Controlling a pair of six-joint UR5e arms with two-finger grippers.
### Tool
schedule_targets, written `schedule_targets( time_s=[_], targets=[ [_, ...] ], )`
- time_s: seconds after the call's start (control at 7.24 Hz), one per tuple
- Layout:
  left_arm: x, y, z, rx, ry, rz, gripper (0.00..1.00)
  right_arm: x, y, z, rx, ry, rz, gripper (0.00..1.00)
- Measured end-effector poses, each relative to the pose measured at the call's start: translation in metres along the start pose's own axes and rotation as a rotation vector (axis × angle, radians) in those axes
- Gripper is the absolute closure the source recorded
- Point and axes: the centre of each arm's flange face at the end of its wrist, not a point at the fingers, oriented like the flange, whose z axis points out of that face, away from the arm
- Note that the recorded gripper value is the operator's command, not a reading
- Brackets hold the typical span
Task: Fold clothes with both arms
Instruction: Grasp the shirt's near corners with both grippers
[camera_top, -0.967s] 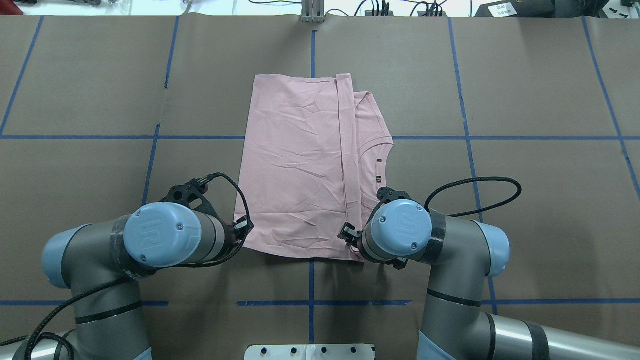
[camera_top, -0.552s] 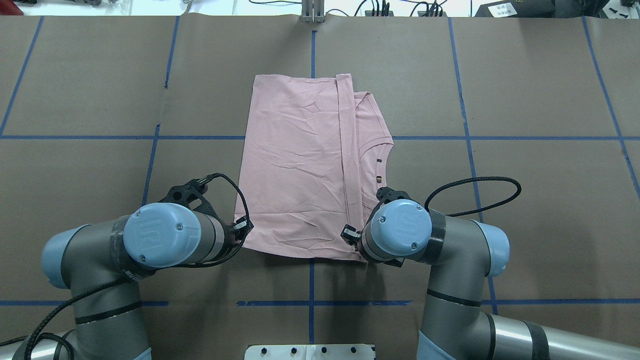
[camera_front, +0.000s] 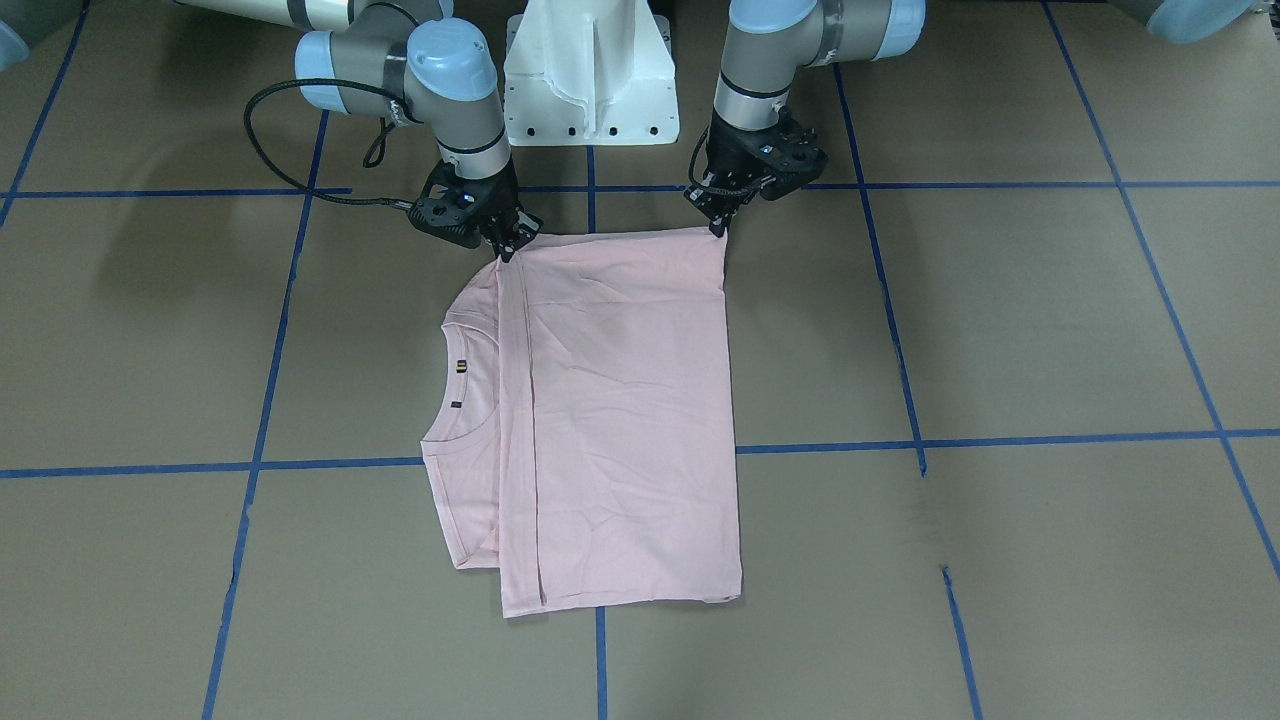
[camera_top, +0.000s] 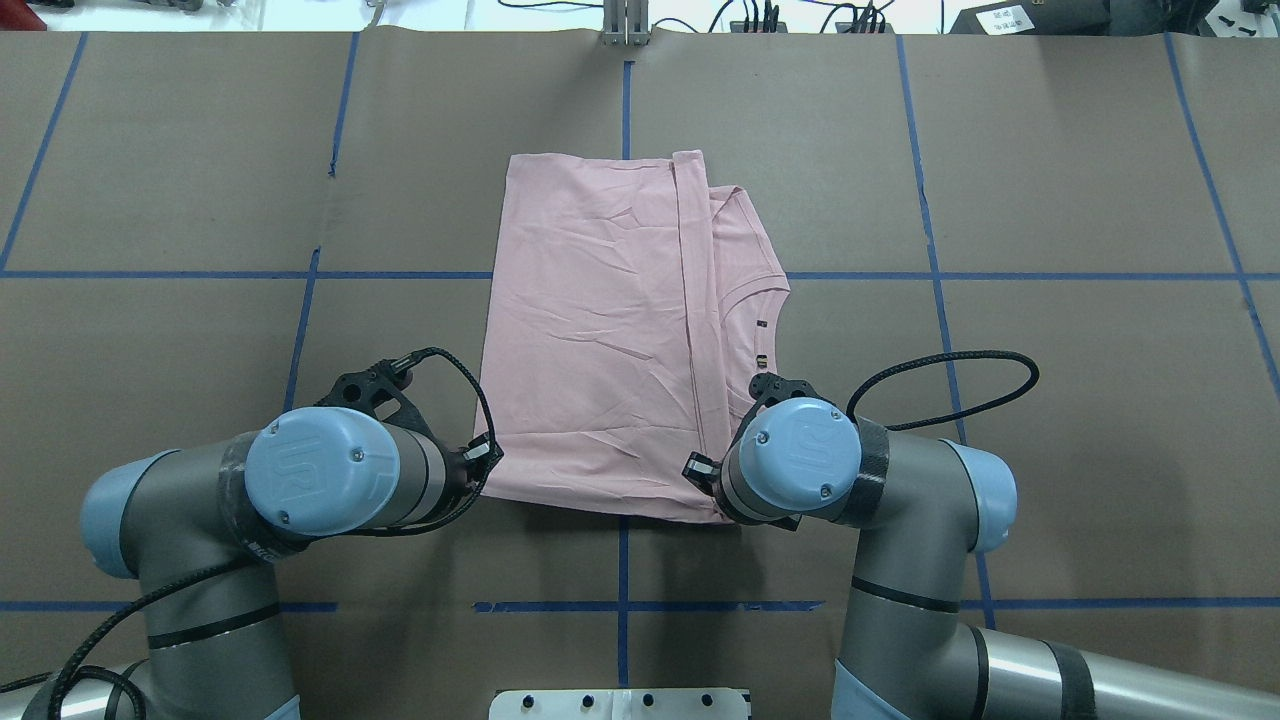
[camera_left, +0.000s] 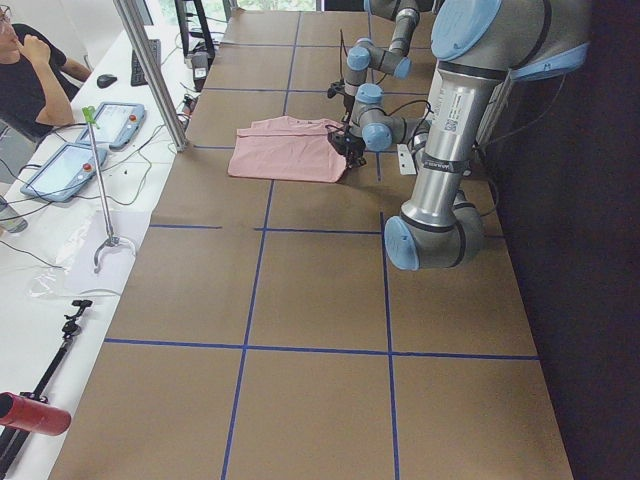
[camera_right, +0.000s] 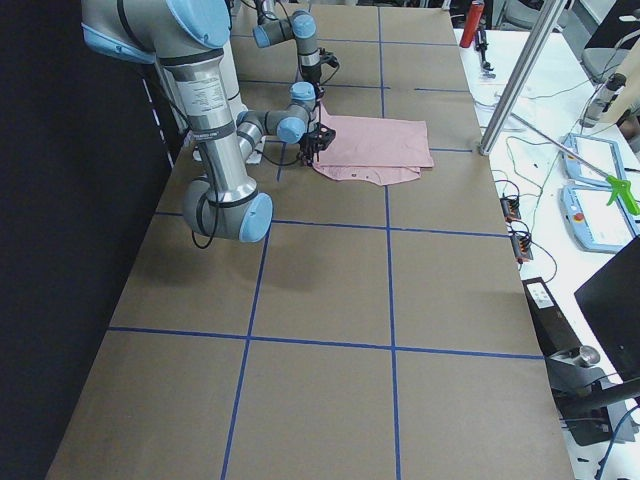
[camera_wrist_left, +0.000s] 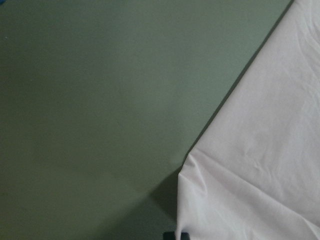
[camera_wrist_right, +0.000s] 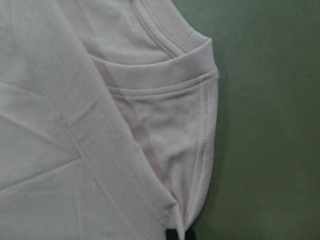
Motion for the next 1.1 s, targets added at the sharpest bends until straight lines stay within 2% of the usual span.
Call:
schedule_targets(
  time_s=[0.41,0.69,1.1],
  targets=[
    [-0.001,0.002,-0.003,-0.005,0.003,0.003,1.0,-0.007,-0.001,-0.025,-0.004,-0.049,-0.007,1.0],
    [-0.005,0.013,-0.022,-0.017,-0.005,0.013,1.0,-0.006,0.001,-0.045,-0.022,-0.083,-0.011,1.0],
    [-0.022,0.068,-0.06,-0.1,-0.035,0.066,1.0,0.023,0.016,-0.084,-0.077,-0.126,-0.039,1.0]
  ],
)
